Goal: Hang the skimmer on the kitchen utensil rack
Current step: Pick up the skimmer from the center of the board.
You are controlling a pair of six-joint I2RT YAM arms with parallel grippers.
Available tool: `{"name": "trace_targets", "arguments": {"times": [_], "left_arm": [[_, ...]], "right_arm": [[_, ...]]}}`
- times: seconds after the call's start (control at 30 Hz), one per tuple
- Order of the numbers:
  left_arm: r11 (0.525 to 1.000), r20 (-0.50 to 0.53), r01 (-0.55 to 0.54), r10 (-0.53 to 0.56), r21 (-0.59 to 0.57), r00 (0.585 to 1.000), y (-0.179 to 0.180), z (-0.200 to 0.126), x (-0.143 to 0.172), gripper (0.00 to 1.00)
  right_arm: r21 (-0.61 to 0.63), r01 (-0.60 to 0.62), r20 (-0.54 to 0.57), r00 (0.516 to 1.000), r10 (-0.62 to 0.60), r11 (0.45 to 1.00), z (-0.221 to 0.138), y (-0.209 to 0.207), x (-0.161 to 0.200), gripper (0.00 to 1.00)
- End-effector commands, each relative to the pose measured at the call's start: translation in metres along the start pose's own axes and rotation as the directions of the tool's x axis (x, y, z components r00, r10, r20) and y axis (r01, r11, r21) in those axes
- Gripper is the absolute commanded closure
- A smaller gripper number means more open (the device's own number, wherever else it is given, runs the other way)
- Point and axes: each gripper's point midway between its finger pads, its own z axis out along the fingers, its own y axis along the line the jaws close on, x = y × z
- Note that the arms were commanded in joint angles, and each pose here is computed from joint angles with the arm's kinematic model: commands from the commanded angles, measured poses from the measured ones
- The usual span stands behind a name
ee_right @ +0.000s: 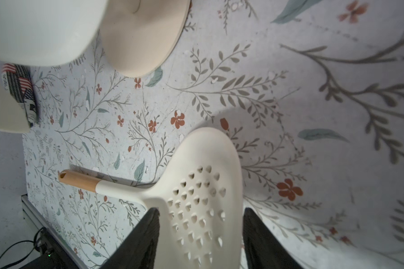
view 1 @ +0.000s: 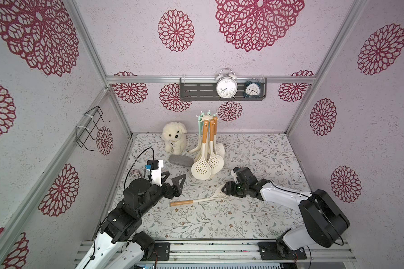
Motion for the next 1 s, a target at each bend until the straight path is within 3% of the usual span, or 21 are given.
{"name": "trace_targets", "arguments": {"times": [0.0, 0.33, 0.5, 0.63, 0.77, 0.97], "left_arm": [[1.0, 0.035, 0.008, -0.007, -0.011, 0.999, 0.0, -0.005, -0.011, 0.08], [0.996, 0.058, 0.055, -0.051, -0.065, 0.997, 0.007, -0.004, -0.02, 0.09], [0.992, 0.073, 0.086, -0.08, -0.091, 0.994, 0.008, -0.001, -0.031, 0.06], [0.986, 0.113, 0.139, -0.128, -0.094, 0.985, 0.005, -0.003, -0.046, 0.03], [0.972, 0.191, 0.218, -0.199, -0.083, 0.961, 0.005, -0.008, -0.064, 0.03], [0.944, 0.264, 0.319, -0.328, 0.077, 0.907, -0.011, -0.002, -0.077, 0.03]], "right_arm": [[-0.036, 0.028, -0.024, 0.999, -0.029, 0.999, 0.0, 0.006, 0.002, 0.5], [-0.128, 0.038, 0.142, 0.99, -0.019, 0.991, -0.037, 0.022, -0.011, 0.99], [-0.206, 0.047, 0.288, 0.957, 0.015, 0.977, -0.077, 0.035, -0.023, 1.0], [-0.304, 0.023, 0.452, 0.884, 0.123, 0.953, -0.125, 0.046, -0.04, 1.0], [-0.394, -0.01, 0.589, 0.765, 0.26, 0.919, -0.174, 0.046, -0.055, 1.0], [-0.516, -0.093, 0.659, 0.592, 0.464, 0.852, -0.22, 0.033, -0.068, 1.0]]}}
